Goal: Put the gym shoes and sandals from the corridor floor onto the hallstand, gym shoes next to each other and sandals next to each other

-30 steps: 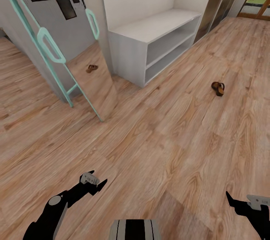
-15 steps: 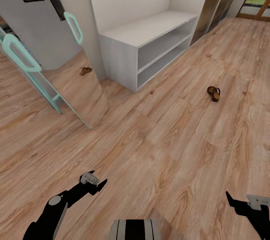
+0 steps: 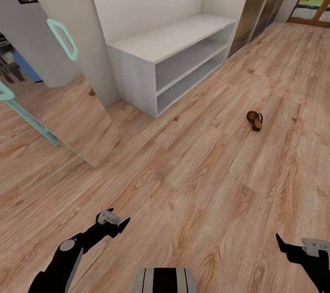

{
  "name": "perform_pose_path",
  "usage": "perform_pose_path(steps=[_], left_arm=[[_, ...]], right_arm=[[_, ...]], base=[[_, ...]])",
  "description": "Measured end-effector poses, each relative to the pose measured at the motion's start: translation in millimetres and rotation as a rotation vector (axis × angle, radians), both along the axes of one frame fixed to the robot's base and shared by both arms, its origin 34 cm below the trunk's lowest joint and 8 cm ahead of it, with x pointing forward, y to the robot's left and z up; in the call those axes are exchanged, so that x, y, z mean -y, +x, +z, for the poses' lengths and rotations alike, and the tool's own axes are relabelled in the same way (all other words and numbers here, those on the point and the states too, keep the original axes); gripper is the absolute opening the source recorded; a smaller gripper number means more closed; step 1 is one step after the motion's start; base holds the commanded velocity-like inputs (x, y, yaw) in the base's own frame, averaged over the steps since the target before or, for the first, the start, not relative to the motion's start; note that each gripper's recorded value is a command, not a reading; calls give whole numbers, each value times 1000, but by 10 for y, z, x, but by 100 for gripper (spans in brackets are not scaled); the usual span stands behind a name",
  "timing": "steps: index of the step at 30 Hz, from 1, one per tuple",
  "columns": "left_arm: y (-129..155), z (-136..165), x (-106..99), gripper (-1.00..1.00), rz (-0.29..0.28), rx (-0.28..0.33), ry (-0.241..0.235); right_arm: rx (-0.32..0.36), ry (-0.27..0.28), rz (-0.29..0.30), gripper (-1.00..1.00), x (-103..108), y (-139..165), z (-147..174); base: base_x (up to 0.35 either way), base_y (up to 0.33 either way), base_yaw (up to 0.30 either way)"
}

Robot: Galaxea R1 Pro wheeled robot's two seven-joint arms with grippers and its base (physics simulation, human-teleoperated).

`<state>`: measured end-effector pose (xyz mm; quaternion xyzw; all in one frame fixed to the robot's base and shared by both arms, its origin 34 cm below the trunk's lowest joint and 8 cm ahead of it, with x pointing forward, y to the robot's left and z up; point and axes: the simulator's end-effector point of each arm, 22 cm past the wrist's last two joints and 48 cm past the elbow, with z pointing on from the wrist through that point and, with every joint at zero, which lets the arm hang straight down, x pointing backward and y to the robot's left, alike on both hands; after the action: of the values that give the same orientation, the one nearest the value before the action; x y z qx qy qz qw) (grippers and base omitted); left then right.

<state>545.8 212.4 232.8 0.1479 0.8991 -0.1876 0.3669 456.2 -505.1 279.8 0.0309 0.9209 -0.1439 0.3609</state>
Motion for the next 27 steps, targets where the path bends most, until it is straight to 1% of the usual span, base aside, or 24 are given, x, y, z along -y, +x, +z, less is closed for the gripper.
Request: perform_pose_path(steps=[3, 6, 7, 11, 12, 14, 16, 21, 24, 27], left_arm=[[6, -4, 49, 100, 10, -1, -5], [41, -18, 147, 100, 46, 2, -5], [42, -18, 147, 100, 47, 2, -4], [141, -48, 164, 100, 141, 11, 37], [142, -48, 163, 100, 142, 12, 38], [186, -49, 199, 100, 184, 16, 51], [215, -44, 270, 100, 211, 16, 55], [247, -33, 378, 100, 244, 12, 53], [254, -33, 394, 100, 259, 9, 51], [250, -40, 404, 100, 285, 1, 38]], right_arm=[[0, 0, 0, 100, -1, -1, -1], [-1, 1, 0, 100, -1, -2, -2], [-1, 1, 0, 100, -1, -1, -2], [-2, 2, 0, 100, -5, -6, -8], [-2, 2, 0, 100, -5, -6, -9], [-3, 3, 1, 100, -10, -7, -13], [-4, 4, 2, 100, -18, -5, -18], [-2, 7, 0, 100, -21, 3, -13], [0, 7, -1, 100, -16, 6, -7], [0, 8, -2, 100, -12, 6, -4]], base=[[221, -274, 0], [221, -274, 0], [221, -274, 0], [222, -272, 0], [225, -267, 0], [228, -262, 0], [231, -250, 0], [234, -237, 0], [235, -226, 0], [217, -206, 0]])
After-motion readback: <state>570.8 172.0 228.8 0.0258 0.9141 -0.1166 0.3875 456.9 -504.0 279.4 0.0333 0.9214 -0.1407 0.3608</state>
